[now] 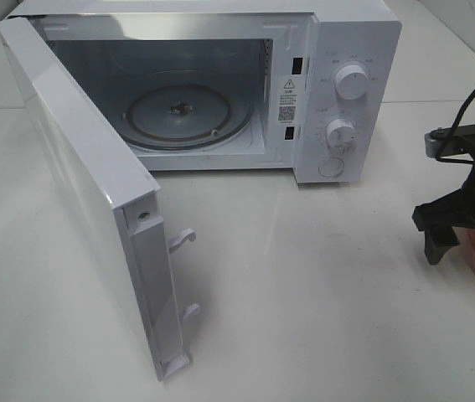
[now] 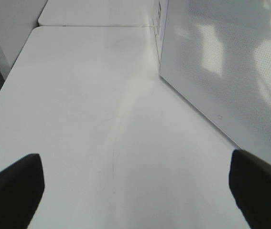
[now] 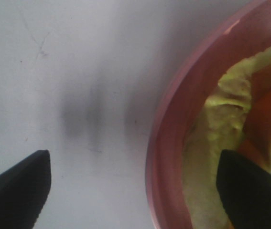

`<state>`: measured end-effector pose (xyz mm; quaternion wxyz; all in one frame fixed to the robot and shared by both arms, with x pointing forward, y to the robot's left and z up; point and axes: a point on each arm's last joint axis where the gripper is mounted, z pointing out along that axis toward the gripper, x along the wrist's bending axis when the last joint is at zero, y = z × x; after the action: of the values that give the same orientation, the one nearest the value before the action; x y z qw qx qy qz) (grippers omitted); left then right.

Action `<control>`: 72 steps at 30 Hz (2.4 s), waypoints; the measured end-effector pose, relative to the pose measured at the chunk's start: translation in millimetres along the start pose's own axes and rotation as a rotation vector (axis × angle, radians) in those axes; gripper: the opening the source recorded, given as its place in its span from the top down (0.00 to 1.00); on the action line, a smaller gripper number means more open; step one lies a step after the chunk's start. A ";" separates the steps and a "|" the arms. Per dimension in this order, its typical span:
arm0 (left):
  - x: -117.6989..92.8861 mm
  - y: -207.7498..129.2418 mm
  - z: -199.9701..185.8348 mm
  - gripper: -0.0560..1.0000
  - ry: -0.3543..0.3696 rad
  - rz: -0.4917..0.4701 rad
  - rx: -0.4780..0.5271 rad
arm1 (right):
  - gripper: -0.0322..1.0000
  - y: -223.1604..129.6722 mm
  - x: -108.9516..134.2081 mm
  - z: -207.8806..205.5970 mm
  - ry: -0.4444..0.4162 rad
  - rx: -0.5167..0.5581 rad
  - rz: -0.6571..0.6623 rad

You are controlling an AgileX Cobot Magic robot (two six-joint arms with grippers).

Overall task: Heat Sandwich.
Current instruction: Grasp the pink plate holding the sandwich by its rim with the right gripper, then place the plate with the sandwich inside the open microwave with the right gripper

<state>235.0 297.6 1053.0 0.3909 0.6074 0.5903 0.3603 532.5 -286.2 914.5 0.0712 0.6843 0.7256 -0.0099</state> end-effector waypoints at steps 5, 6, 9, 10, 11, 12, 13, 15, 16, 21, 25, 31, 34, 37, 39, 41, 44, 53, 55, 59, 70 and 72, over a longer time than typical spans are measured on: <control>0.0 0.0 0.0 0.01 0.000 0.000 0.000 | 0.11 -0.1 1.2 10.5 -0.001 0.032 -0.004; 0.0 0.0 0.0 0.01 0.000 0.000 0.000 | 0.12 0.0 1.3 13.2 0.000 0.038 -0.004; 0.0 0.0 0.0 0.01 0.000 0.000 0.000 | 0.13 1.7 1.9 15.7 0.002 0.028 -0.005; 0.0 0.0 0.0 0.01 0.000 0.000 0.000 | 0.13 1.7 1.9 15.7 0.002 0.028 -0.005; 0.0 0.0 0.0 0.01 0.000 0.000 0.000 | 0.14 1.7 1.9 16.0 0.003 0.028 -0.005; 0.0 0.0 0.0 0.01 0.000 0.000 0.000 | 0.14 1.7 1.9 16.0 0.003 0.028 -0.005; 0.0 0.0 0.0 0.01 0.000 0.000 0.000 | 0.16 1.6 2.1 17.8 0.002 0.034 -0.006; 0.0 0.0 0.0 0.01 0.000 0.000 0.000 | 0.16 1.5 2.3 19.3 0.002 0.039 -0.006; 0.0 0.0 0.0 0.01 0.000 0.000 0.000 | 0.17 1.3 2.5 21.3 0.002 0.046 -0.007; 0.0 0.0 0.0 0.01 0.000 0.000 0.000 | 0.27 0.8 3.1 25.7 0.002 0.061 -0.009; 0.0 0.0 0.0 0.01 0.000 0.000 0.000 | 0.48 0.7 2.9 25.7 0.000 0.061 -0.010; 0.0 0.0 0.0 0.01 0.000 0.000 0.000 | 0.90 1.1 -1.5 25.8 -0.041 0.057 -0.033; 0.0 0.0 0.0 0.01 0.000 0.000 0.000 | 0.91 1.1 -1.8 25.8 -0.044 0.057 -0.033; 0.0 0.0 0.0 0.01 0.000 0.000 0.000 | 0.91 1.2 -1.9 25.8 -0.045 0.056 -0.033; 0.0 0.0 0.0 0.01 0.000 0.000 0.000 | 0.91 1.2 -1.9 25.8 -0.045 0.056 -0.033; 0.0 0.0 0.0 0.01 0.000 0.000 0.000 | 0.91 1.2 -1.9 25.8 -0.045 0.056 -0.032; 0.0 0.0 0.0 0.01 0.000 0.000 0.000 | 0.91 1.0 -2.1 25.8 -0.047 0.058 -0.034; 0.0 0.0 0.0 0.01 0.000 0.000 0.000 | 0.92 0.2 -3.6 24.8 -0.062 0.078 -0.044; 0.0 0.0 0.0 0.01 0.000 0.000 0.000 | 0.92 0.0 -3.8 24.7 -0.064 0.080 -0.046; 0.0 0.0 0.0 0.01 0.000 0.000 0.000 | 0.93 -1.5 -5.0 24.4 -0.084 0.097 -0.047; 0.0 0.0 0.0 0.01 0.000 0.000 0.000 | 0.94 -7.6 7.0 15.3 -0.170 0.149 -0.127; 0.0 0.0 0.0 0.01 0.000 0.000 0.000 | 0.94 -7.7 8.1 11.9 -0.171 0.141 -0.128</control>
<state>235.0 297.6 1053.0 0.3909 0.6074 0.5903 0.3603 525.4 -279.9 901.2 0.0837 0.6366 0.7566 -0.1240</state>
